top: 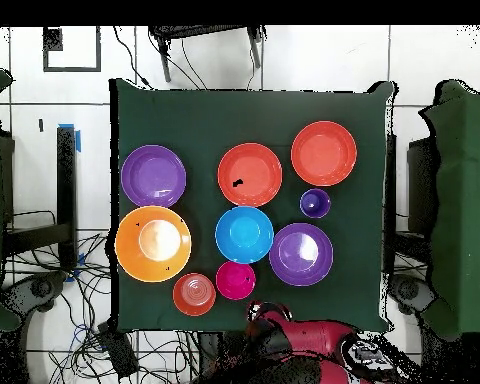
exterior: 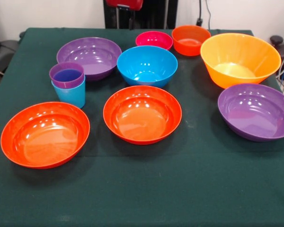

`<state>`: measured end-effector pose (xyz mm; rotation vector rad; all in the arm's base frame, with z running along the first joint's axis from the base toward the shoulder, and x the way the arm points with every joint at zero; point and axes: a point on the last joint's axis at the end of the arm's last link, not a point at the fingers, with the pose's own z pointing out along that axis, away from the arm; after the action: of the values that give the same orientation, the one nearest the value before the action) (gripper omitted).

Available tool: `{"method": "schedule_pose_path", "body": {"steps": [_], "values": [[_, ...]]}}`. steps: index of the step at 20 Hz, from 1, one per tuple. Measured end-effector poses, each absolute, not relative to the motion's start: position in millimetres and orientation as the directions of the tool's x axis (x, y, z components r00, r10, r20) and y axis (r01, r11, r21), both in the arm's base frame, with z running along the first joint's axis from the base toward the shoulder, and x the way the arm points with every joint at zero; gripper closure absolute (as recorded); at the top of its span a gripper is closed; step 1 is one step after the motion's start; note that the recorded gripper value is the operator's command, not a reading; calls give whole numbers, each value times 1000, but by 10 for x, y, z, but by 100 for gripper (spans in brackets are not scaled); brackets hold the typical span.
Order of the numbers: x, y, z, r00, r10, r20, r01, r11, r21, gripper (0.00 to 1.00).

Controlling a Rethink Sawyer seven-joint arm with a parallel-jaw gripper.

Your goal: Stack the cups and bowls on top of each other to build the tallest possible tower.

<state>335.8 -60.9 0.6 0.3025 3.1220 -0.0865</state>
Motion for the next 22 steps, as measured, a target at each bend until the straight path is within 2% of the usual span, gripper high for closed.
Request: {"method": "schedule_pose_path", "body": {"steps": [22], "values": [[3565, -458, 65, -978, 207, -30, 208, 977, -55, 0]]}}
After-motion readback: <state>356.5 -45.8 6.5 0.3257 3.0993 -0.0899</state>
